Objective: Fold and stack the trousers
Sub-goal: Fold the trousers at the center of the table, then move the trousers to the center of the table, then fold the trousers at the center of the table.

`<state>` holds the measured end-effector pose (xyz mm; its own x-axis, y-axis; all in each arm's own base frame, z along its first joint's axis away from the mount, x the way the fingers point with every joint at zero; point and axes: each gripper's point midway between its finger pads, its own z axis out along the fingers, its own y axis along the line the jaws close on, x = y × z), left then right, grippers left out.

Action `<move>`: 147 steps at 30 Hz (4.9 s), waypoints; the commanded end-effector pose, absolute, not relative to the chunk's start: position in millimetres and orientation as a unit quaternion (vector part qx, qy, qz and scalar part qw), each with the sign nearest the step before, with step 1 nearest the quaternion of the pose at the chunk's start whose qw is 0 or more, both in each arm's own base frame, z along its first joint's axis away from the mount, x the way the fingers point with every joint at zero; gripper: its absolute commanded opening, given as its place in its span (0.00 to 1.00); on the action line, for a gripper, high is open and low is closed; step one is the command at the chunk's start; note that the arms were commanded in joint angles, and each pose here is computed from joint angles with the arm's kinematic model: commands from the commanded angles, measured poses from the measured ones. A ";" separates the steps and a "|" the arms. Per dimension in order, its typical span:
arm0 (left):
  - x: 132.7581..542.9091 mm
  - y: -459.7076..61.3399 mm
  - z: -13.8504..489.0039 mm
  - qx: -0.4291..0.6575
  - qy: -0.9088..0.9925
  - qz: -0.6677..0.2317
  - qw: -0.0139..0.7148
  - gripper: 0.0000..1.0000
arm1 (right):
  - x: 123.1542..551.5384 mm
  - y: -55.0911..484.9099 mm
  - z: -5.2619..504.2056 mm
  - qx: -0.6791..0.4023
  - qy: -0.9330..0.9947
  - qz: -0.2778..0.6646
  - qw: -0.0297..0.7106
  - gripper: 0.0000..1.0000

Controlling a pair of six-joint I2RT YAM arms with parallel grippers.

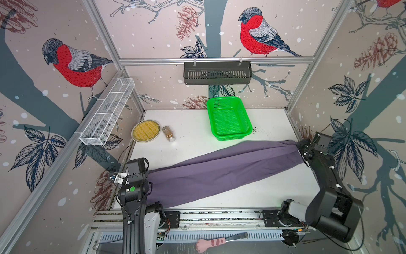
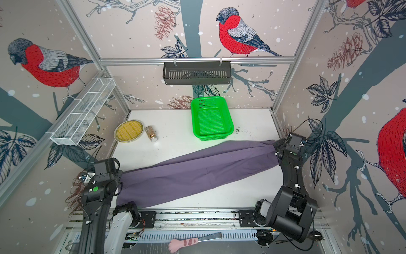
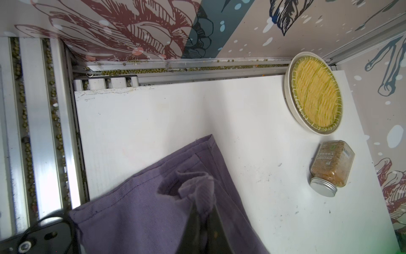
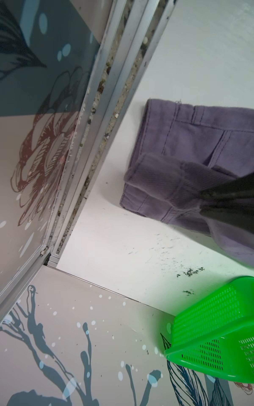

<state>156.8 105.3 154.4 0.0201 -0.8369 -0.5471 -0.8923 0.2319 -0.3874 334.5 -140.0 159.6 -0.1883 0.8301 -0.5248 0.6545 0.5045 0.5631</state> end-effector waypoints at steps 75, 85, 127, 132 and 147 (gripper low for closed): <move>242.4 74.5 11.2 -0.517 0.835 -0.006 0.187 0.20 | 323.2 -29.2 14.3 0.405 0.881 0.082 0.231 0.65; 309.0 91.0 26.2 -0.468 0.861 -0.008 0.198 0.21 | 360.8 -22.5 15.4 0.393 0.881 0.097 0.247 0.65; 221.0 68.0 14.0 -0.520 0.832 -0.022 0.193 0.25 | 315.7 -77.5 13.6 0.420 0.872 0.065 0.243 0.65; 243.2 77.1 25.0 -0.494 0.847 -0.010 0.196 0.25 | 342.5 -65.5 24.2 0.386 0.881 0.084 0.260 0.65; 266.7 68.2 49.9 -0.469 0.857 -0.050 0.206 0.30 | 364.7 -76.9 77.1 0.384 0.874 0.053 0.294 0.70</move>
<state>270.1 72.2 39.8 -0.4457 -0.8394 -0.3110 -0.8020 0.5288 -0.2779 378.1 -65.4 72.6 -0.5448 0.6994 -0.4627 0.5883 0.7119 0.3834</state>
